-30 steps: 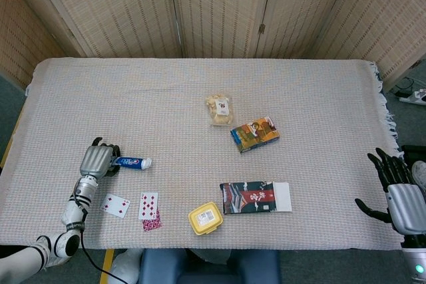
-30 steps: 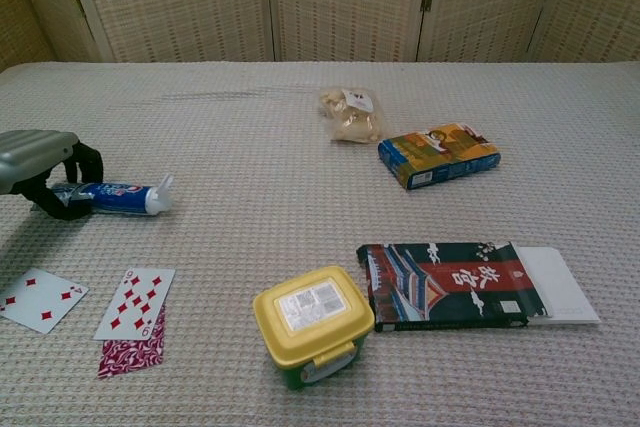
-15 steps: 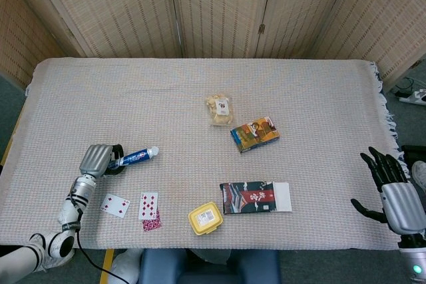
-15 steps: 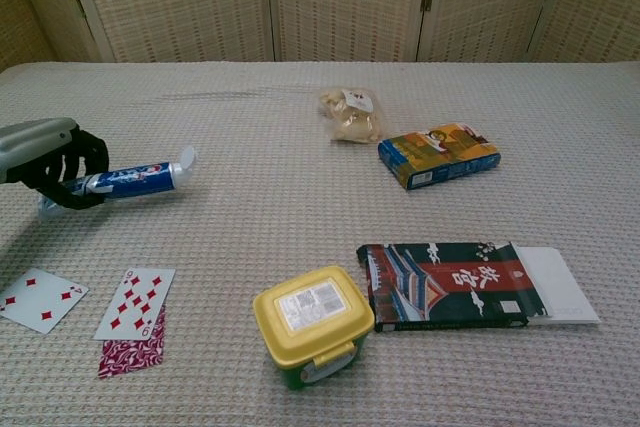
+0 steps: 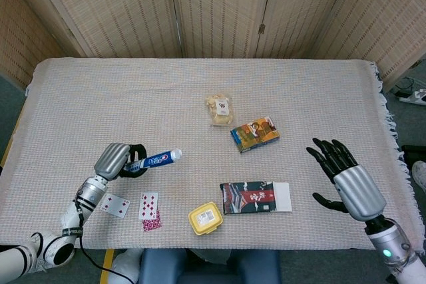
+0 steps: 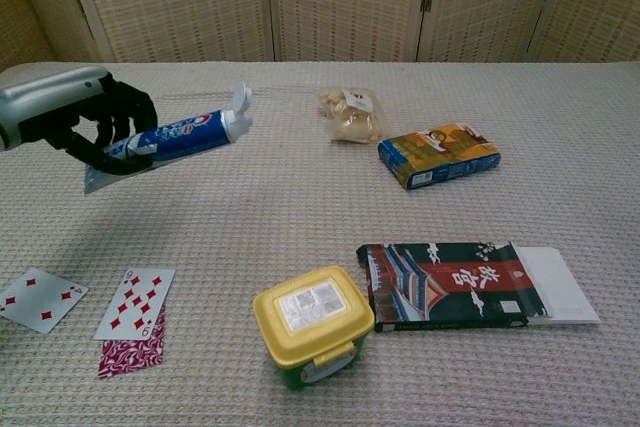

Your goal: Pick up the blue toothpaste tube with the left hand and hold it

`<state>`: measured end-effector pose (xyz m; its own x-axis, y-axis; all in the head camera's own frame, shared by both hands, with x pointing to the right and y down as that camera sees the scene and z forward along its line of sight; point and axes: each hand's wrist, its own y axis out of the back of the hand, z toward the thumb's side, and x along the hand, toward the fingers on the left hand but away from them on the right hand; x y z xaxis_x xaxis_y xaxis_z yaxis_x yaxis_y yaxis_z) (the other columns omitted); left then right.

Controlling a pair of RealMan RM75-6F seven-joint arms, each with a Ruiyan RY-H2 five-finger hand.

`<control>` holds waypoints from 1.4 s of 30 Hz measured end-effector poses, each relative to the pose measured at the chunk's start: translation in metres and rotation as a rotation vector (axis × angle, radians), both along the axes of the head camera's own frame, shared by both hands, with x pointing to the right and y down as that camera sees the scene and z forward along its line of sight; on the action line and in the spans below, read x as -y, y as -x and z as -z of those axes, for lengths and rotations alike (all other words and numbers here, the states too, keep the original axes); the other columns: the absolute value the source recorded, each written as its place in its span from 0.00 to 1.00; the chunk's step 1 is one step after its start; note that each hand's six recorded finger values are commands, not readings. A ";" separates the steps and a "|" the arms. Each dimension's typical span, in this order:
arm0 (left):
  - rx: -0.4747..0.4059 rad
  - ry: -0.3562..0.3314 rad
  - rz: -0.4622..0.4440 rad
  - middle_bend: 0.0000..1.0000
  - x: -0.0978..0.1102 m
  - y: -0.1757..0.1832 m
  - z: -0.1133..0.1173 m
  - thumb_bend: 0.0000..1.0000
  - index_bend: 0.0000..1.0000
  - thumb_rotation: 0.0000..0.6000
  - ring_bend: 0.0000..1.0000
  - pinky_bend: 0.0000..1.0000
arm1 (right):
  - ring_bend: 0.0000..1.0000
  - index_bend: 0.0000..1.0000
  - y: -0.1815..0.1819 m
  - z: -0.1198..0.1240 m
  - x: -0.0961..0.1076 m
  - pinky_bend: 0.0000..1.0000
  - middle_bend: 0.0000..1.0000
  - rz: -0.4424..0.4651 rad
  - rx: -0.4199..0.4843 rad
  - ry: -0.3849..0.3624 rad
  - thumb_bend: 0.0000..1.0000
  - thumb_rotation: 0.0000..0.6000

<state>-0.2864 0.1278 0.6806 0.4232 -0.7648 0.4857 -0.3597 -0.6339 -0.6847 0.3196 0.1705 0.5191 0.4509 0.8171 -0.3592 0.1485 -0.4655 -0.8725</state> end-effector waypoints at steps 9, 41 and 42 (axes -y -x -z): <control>-0.089 -0.012 -0.060 0.81 0.000 -0.045 0.031 0.75 0.79 1.00 0.72 0.69 | 0.00 0.23 0.084 -0.007 0.013 0.00 0.00 0.218 0.061 0.036 0.26 1.00; -0.125 -0.007 -0.099 0.81 -0.007 -0.085 0.047 0.76 0.80 1.00 0.72 0.69 | 0.00 0.28 0.184 -0.042 0.029 0.00 0.00 0.341 0.094 0.127 0.26 1.00; -0.127 -0.007 -0.097 0.81 -0.007 -0.084 0.047 0.76 0.80 1.00 0.72 0.69 | 0.00 0.27 0.183 -0.042 0.030 0.00 0.00 0.336 0.091 0.127 0.26 1.00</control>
<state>-0.2023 0.1351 0.6339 0.5530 -0.7206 0.4183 -0.3805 -0.6651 -0.6426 0.1369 0.1407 0.5612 0.7212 0.5696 -0.3941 0.0438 -0.6054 -0.7947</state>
